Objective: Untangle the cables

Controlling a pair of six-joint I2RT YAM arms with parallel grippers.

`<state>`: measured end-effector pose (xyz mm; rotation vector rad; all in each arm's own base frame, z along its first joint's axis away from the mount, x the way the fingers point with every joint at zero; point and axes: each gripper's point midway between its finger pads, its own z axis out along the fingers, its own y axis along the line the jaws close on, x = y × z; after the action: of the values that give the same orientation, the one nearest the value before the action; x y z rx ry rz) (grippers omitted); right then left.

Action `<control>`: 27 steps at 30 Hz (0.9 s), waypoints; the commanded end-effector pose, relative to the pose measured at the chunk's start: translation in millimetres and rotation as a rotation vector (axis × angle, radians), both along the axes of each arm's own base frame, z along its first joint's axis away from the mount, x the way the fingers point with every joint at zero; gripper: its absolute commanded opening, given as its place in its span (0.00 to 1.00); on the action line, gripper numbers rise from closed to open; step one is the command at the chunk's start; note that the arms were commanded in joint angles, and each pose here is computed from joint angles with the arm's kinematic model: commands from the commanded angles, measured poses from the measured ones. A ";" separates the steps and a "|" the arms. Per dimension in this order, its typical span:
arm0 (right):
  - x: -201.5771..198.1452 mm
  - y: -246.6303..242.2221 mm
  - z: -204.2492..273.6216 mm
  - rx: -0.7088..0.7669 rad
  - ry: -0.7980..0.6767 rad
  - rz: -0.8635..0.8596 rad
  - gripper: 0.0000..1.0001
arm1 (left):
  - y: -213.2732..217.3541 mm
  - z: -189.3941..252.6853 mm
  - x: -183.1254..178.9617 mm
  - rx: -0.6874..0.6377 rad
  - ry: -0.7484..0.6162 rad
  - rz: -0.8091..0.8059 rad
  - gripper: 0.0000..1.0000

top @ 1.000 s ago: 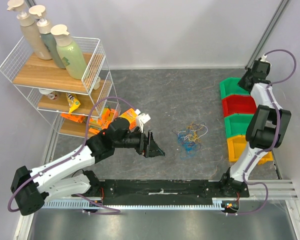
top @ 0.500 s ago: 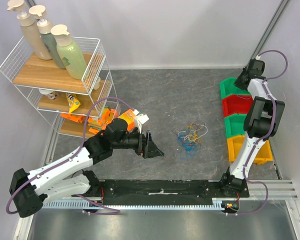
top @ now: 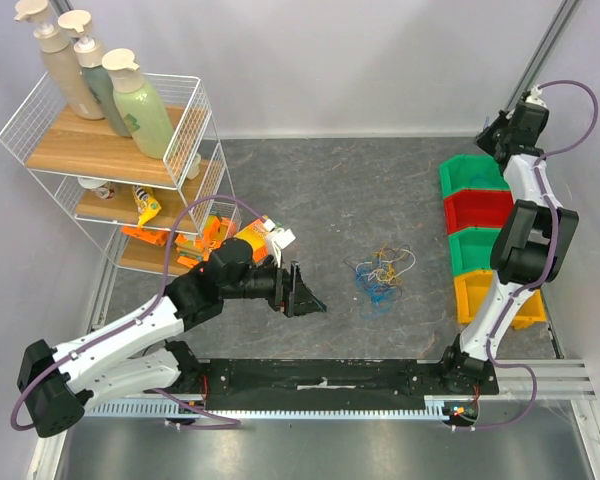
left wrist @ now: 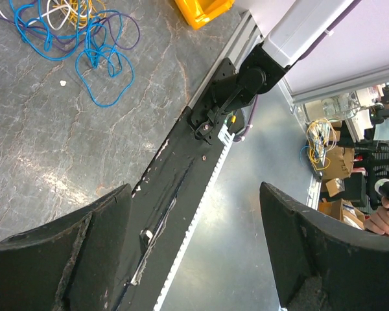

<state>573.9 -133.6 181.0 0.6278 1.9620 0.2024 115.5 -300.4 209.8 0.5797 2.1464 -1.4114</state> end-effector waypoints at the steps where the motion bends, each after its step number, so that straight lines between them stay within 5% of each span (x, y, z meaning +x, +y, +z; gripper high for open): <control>1: 15.8 -1.6 34.4 0.078 -0.161 0.020 0.00 | 5.0 3.4 -2.0 -0.013 -0.032 0.005 0.85; 6: 12.3 -3.2 22.3 0.092 -0.134 0.001 0.00 | 8.0 -0.2 -2.3 -0.002 -0.035 0.011 0.86; 16: -65.5 -31.7 -28.4 -0.020 0.090 -0.246 0.00 | 4.7 -5.1 -3.4 0.003 -0.022 -0.007 0.86; 23: -55.1 -42.1 -37.1 -0.031 0.132 -0.277 0.00 | 5.0 -1.6 -5.4 -0.013 -0.015 -0.008 0.86; 27: -41.6 -38.0 -39.7 -0.053 0.210 -0.184 0.39 | 6.2 -3.1 -6.0 -0.011 -0.009 -0.003 0.86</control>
<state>513.8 -166.5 120.2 0.9017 2.0572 -0.0154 111.9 -294.0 200.6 0.5704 2.1666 -1.3962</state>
